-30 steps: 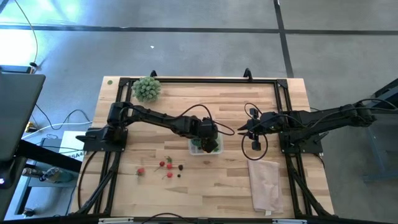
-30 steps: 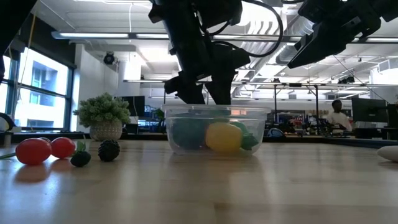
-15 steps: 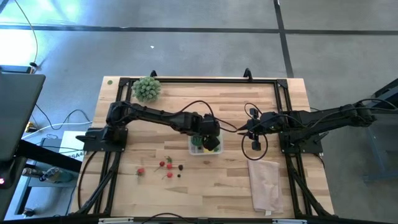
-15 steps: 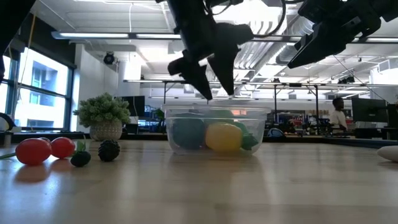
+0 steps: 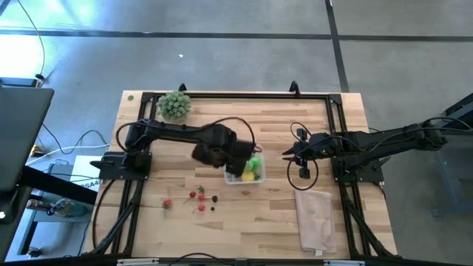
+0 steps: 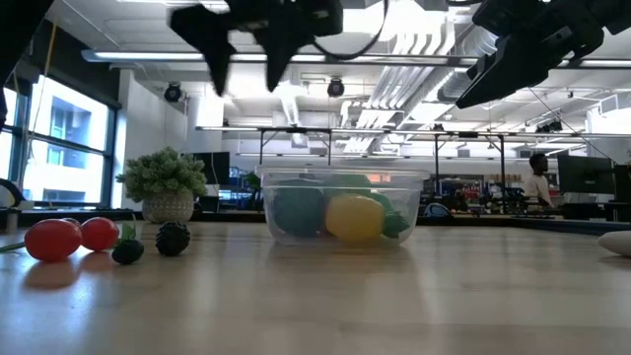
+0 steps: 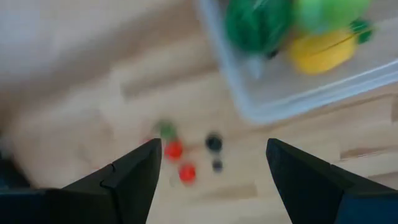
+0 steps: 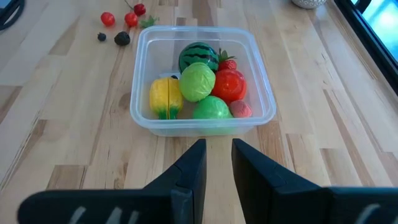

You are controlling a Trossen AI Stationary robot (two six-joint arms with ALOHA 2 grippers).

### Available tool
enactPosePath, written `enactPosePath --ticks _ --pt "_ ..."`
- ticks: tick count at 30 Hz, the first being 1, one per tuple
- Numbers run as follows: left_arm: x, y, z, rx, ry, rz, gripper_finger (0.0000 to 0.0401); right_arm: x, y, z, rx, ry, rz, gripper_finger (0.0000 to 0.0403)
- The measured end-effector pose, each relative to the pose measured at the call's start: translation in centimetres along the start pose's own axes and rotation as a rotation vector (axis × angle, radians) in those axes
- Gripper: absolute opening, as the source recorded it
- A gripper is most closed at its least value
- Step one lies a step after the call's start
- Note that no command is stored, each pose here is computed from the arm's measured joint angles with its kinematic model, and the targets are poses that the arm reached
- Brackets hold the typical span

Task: Pick and placing Produce into tupperware
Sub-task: Put the red strawberry into the transparent bin

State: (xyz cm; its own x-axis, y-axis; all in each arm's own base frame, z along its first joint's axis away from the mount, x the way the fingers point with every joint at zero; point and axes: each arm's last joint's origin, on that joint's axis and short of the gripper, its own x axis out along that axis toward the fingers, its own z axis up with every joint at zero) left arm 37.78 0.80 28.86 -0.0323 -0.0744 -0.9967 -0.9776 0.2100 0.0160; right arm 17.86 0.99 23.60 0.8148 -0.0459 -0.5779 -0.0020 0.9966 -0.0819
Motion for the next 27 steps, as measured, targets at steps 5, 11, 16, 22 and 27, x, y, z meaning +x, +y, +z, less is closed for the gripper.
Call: enactPosePath --ticks 5,11,16,22,27 --pt "0.5 -0.2 -3.2 -0.163 -0.013 0.053 0.0285 0.0 0.0 0.0 0.0 0.0 0.0 0.0067" --pt "0.5 0.2 -7.8 -0.06 -0.181 0.06 0.0297 0.0 0.0 0.0 0.0 0.0 0.0 0.0067" --pt "0.9 2.1 -11.8 -0.097 -0.266 0.06 0.0309 0.0 0.0 0.0 0.0 0.005 0.0 0.0067" --pt "2.1 6.0 -15.8 -0.363 -0.287 0.069 0.0324 0.0 0.0 -0.1 -0.001 0.007 0.0 0.0067" --pt "3.7 8.8 -18.6 -0.568 -0.284 0.113 0.0336 0.0 0.0 -0.1 -0.001 0.007 0.0 0.0067"
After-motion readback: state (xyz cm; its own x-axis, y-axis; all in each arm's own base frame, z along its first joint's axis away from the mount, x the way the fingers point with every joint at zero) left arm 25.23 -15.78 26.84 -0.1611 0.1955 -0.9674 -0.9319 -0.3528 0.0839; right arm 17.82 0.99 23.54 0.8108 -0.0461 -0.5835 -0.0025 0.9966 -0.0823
